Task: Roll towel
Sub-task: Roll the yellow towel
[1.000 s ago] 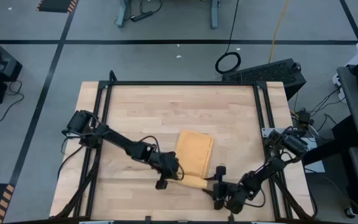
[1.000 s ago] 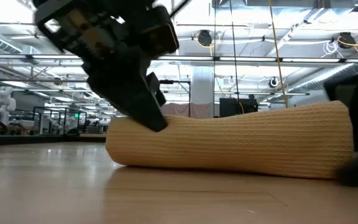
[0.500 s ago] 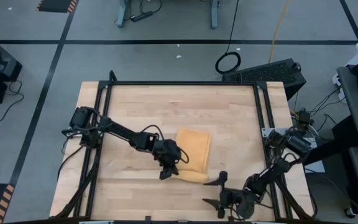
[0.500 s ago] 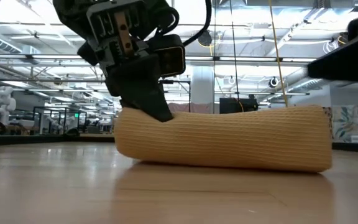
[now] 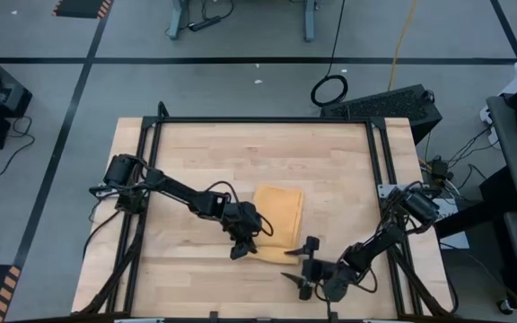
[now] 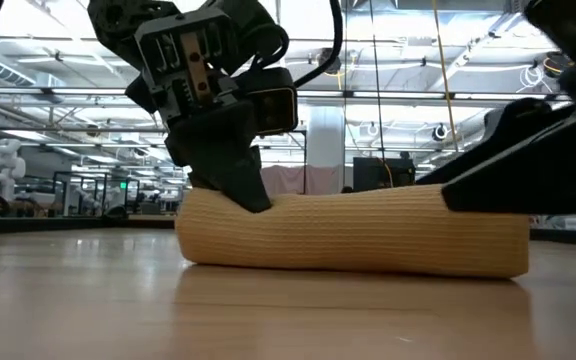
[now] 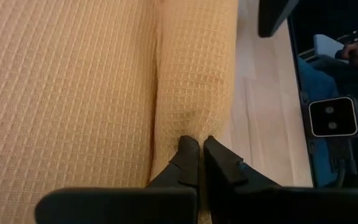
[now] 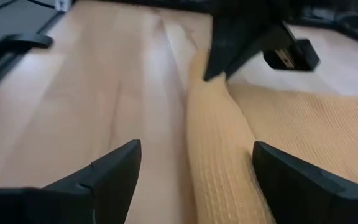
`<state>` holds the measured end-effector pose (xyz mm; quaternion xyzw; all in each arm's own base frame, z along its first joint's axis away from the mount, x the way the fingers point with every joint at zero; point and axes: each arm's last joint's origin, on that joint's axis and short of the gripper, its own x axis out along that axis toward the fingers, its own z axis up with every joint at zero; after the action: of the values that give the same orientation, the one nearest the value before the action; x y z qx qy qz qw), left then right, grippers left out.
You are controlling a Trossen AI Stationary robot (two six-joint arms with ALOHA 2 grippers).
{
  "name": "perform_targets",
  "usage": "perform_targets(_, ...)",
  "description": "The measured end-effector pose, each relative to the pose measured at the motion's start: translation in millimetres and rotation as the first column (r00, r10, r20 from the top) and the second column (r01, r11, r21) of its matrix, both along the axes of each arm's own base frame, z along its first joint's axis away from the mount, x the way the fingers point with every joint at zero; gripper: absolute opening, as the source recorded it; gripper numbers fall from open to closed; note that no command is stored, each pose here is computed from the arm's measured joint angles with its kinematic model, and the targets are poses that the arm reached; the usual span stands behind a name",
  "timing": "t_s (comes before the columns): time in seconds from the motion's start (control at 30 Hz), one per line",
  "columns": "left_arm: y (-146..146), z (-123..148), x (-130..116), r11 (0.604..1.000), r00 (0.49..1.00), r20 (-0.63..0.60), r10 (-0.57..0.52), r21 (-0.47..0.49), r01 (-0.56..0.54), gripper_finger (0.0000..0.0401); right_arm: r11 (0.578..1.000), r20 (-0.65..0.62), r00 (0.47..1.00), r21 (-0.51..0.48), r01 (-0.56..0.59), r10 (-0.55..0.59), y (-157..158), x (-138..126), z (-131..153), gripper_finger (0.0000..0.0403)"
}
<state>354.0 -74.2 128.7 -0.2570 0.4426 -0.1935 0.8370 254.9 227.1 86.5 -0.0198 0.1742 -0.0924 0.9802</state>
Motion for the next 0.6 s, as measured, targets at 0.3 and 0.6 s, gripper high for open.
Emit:
perform_targets(0.3,1,0,1,1.0,1.0,0.012,-0.001,0.005,0.001,0.0026,0.997,-0.044,0.997,0.046,0.064,-0.062,-6,-1,-7,0.0299)
perform_targets(0.6,3,7,7,0.998,0.993,0.113,0.035,0.049,-0.041,0.0103,0.99,-0.075,0.992,0.09,0.107,-0.101,-9,-4,-15,0.0297)
